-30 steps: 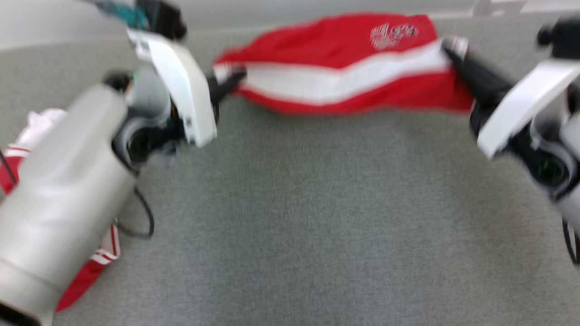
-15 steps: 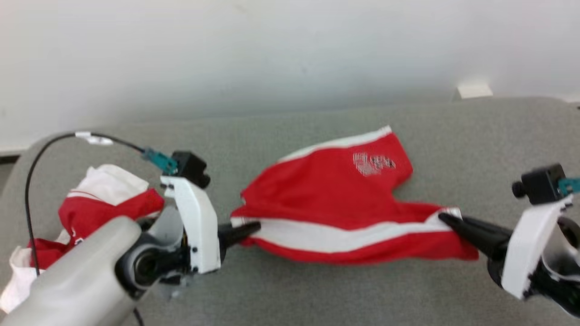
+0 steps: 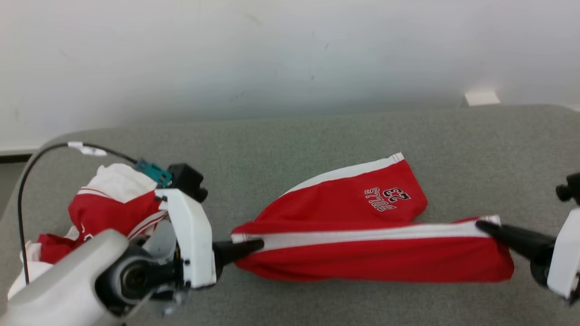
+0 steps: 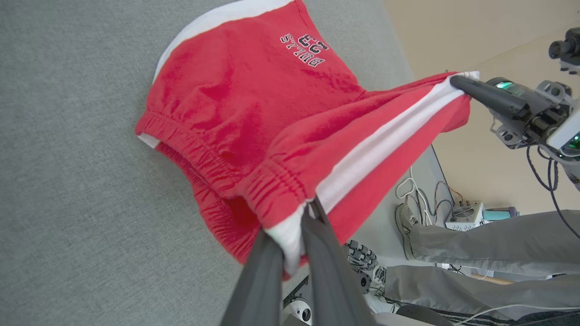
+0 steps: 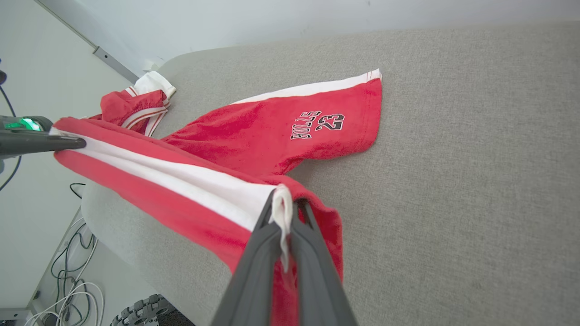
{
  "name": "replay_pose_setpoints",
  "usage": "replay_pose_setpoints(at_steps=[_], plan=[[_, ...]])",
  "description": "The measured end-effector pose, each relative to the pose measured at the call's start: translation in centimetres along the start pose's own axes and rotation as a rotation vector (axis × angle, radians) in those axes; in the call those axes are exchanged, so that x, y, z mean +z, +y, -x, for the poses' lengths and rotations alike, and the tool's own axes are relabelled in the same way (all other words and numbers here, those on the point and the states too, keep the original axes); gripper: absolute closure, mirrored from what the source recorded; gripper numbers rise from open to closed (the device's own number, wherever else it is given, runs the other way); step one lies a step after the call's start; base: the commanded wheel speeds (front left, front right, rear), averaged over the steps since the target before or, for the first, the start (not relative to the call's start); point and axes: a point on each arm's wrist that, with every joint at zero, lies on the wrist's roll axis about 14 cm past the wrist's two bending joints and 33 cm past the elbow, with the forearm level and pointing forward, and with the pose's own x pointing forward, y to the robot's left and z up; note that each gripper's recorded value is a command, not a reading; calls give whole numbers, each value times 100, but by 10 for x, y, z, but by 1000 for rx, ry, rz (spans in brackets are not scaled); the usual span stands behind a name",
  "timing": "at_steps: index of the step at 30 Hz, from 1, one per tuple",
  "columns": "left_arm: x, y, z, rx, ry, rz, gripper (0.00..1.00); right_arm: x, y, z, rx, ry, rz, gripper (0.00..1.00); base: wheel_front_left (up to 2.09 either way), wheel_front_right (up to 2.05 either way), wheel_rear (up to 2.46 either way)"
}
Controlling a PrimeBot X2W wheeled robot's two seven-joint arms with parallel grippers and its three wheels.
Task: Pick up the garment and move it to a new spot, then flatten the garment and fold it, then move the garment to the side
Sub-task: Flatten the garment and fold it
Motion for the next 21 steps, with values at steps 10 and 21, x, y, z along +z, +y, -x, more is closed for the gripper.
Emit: replay_pose_setpoints(at_steps=[10,21], plan=[[39,45,-44,16,7,71,100,56,-39,-74,-40,37,-16,100,0,0,0],[46,114,-83,98,39,146,100,55,-91,-163,-134,151,-21,100,0,0,0]])
